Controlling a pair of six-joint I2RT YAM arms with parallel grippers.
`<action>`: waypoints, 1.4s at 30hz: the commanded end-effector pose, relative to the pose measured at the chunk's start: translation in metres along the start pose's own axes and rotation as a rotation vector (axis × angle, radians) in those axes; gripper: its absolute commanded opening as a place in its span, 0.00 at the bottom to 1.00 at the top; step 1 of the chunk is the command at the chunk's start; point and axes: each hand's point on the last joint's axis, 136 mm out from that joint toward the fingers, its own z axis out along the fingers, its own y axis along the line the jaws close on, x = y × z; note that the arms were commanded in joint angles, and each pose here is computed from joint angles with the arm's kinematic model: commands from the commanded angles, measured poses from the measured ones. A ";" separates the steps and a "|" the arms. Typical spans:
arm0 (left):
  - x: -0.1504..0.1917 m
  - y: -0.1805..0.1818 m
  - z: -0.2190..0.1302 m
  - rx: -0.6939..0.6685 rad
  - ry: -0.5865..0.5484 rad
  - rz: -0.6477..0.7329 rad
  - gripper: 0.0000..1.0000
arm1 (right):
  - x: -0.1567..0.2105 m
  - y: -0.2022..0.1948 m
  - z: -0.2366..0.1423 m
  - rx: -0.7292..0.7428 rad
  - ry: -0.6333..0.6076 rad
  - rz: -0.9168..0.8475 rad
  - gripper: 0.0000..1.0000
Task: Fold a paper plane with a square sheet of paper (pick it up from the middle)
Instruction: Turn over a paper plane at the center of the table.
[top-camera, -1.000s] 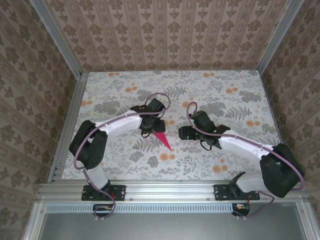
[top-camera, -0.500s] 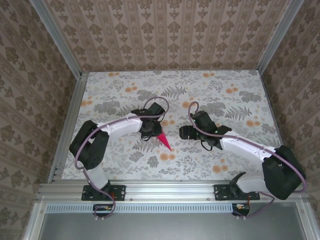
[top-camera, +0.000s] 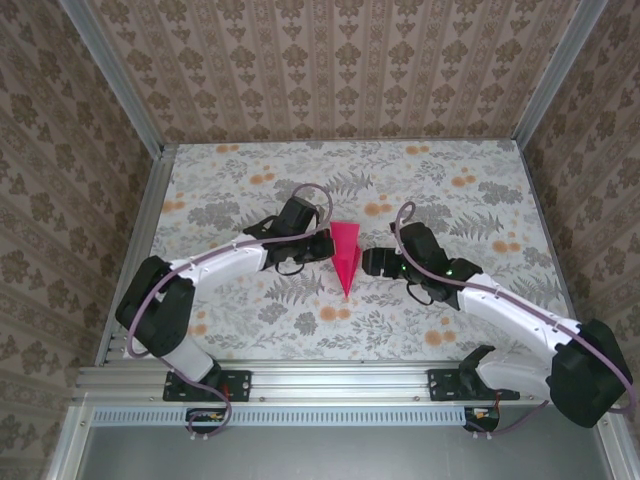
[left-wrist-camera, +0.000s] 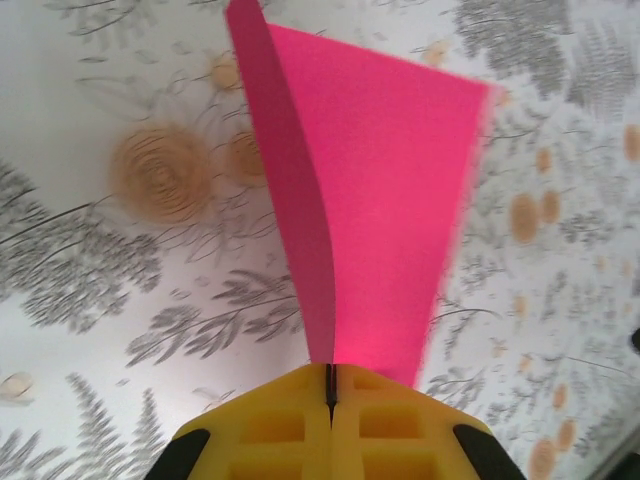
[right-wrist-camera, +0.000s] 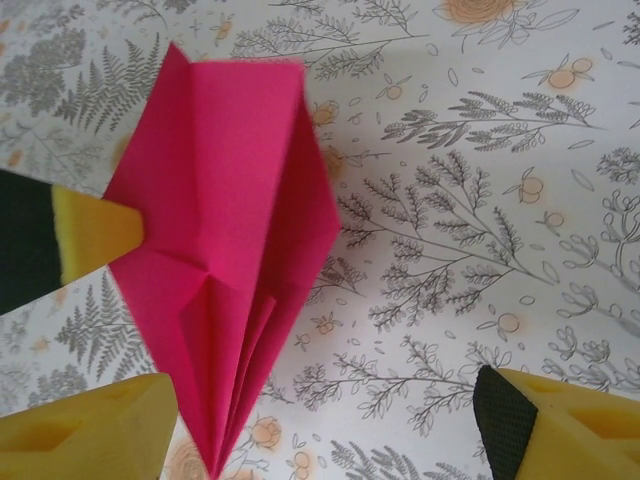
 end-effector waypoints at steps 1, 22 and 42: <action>0.002 -0.012 0.014 0.142 0.033 0.011 0.00 | 0.005 0.005 -0.001 -0.046 0.019 0.056 0.78; 0.022 0.035 0.064 0.131 0.100 -0.098 0.00 | 0.053 0.025 0.067 -0.077 0.272 0.109 0.49; 0.025 0.037 0.066 0.127 0.116 -0.098 0.00 | 0.061 0.020 0.090 0.002 0.347 0.033 0.45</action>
